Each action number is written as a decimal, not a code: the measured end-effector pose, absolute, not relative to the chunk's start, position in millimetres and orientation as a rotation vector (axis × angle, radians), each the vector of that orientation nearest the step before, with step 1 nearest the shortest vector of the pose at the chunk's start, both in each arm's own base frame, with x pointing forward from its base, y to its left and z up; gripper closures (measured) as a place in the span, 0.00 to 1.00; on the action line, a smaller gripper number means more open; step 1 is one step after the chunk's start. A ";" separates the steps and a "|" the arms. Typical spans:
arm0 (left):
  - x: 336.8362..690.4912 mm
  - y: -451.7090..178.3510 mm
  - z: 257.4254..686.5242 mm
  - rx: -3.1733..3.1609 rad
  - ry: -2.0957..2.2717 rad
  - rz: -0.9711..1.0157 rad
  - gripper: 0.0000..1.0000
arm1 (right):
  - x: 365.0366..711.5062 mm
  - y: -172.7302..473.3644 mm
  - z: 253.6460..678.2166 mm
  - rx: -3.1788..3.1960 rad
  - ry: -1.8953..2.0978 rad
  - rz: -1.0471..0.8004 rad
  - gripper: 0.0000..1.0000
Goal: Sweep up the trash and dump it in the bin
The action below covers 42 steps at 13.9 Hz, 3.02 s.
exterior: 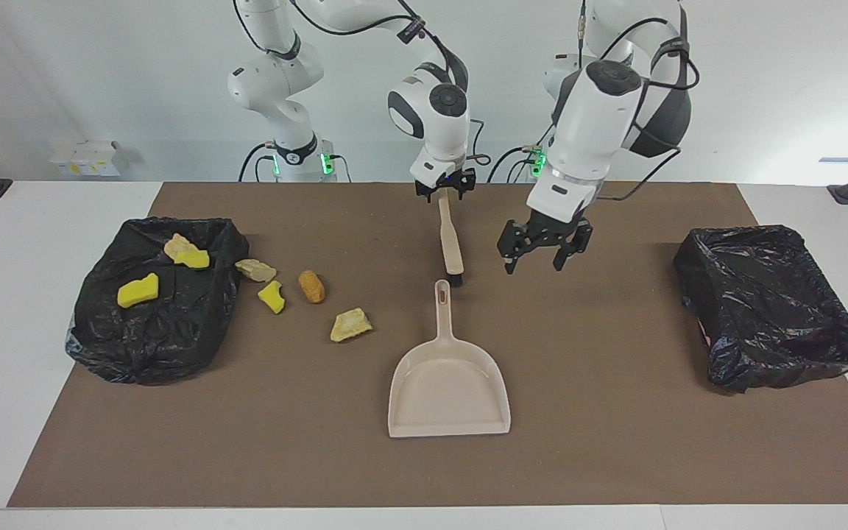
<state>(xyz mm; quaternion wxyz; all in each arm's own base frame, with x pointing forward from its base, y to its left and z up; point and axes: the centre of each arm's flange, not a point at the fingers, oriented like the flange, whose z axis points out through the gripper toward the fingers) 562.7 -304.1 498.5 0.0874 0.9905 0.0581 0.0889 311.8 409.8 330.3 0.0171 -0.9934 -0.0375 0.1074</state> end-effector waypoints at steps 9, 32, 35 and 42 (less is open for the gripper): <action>550.1 -393.7 378.5 2.962 0.042 0.179 0.00 | 314.6 407.2 336.8 -3.081 -0.103 0.317 0.41; 572.1 -354.7 405.1 3.072 -0.150 0.096 0.69 | 408.7 189.9 407.1 -3.295 0.455 0.489 0.74; 569.3 -321.3 442.1 3.094 -0.271 0.044 0.69 | 426.4 144.1 405.4 -3.385 0.541 0.438 0.74; 519.5 -208.1 498.1 3.021 -0.856 -0.095 0.69 | 415.5 73.5 379.5 -3.378 0.656 0.608 0.74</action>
